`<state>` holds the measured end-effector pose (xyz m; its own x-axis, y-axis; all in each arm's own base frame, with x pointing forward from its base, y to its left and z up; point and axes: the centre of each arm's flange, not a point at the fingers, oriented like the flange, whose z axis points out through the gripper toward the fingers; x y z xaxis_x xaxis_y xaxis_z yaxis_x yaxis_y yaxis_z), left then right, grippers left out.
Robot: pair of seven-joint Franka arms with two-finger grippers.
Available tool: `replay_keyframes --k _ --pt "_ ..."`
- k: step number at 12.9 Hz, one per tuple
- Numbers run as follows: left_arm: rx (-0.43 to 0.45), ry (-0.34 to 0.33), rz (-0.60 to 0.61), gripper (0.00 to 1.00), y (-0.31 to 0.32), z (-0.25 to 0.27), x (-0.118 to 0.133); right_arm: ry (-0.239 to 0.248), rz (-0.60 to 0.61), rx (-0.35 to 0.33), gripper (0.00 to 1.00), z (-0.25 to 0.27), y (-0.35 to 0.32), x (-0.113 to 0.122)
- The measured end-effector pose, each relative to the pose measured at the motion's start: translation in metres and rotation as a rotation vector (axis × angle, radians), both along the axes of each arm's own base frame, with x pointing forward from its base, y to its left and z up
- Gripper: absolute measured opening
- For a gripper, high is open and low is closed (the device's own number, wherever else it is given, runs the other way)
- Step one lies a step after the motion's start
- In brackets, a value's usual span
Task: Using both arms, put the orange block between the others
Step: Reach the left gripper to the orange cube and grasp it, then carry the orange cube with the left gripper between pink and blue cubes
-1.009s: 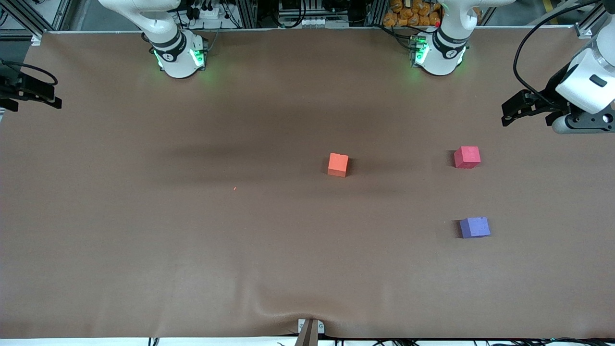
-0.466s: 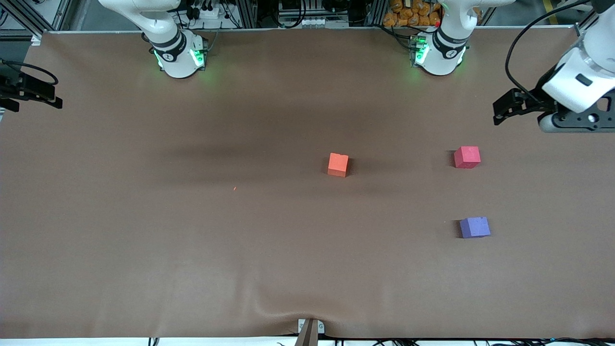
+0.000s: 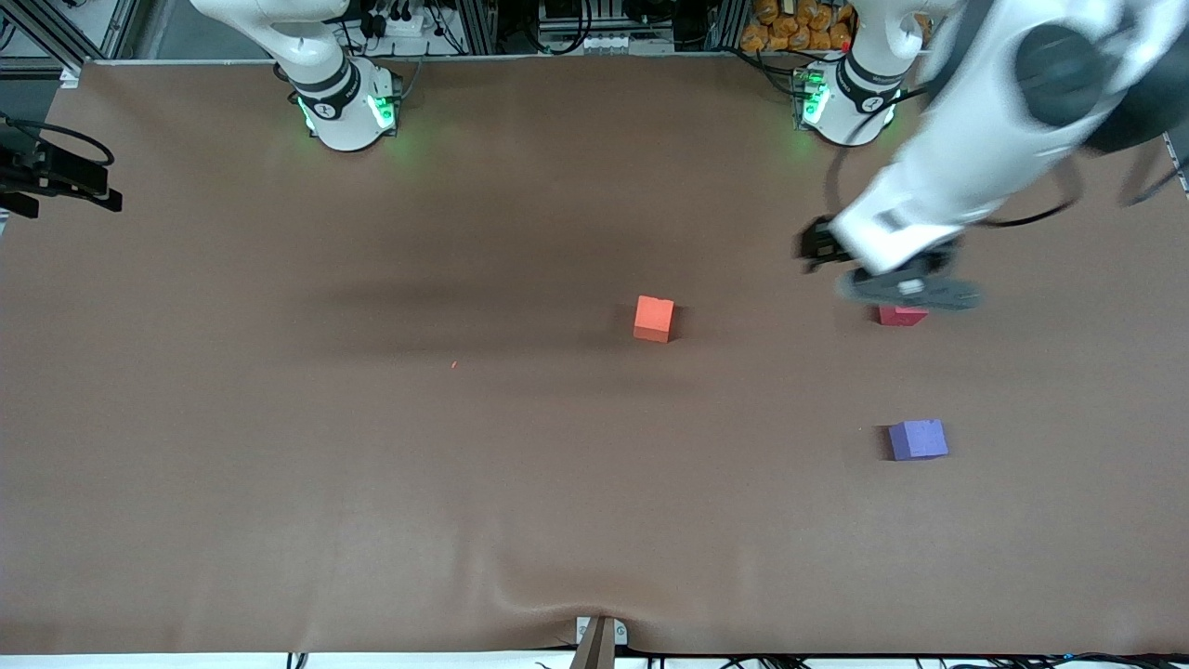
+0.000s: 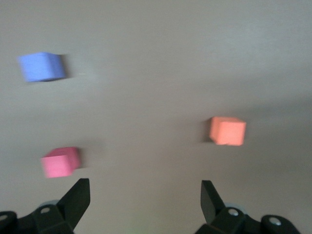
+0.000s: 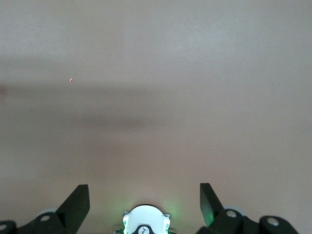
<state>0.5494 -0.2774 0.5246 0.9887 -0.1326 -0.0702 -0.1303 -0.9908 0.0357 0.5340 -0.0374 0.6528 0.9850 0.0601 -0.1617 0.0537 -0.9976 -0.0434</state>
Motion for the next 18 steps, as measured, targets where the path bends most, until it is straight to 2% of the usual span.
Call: replay_keyframes --k 2,6,10,18 --pt "0.027 0.020 0.004 1.00 -0.068 -0.052 -0.012 0.000 0.001 0.000 1.00 0.000 0.001 0.000" --pt "0.066 -0.014 0.032 1.00 -0.172 -0.166 -0.039 -0.002 0.001 0.000 1.00 0.000 0.001 0.000" --pt "0.103 0.040 0.010 1.00 -0.188 -0.247 -0.047 -0.002 0.002 0.000 1.00 0.000 0.001 0.000" --pt "0.141 0.093 0.024 1.00 -0.188 -0.307 -0.067 -0.002 0.017 0.000 1.00 0.000 0.009 0.001"
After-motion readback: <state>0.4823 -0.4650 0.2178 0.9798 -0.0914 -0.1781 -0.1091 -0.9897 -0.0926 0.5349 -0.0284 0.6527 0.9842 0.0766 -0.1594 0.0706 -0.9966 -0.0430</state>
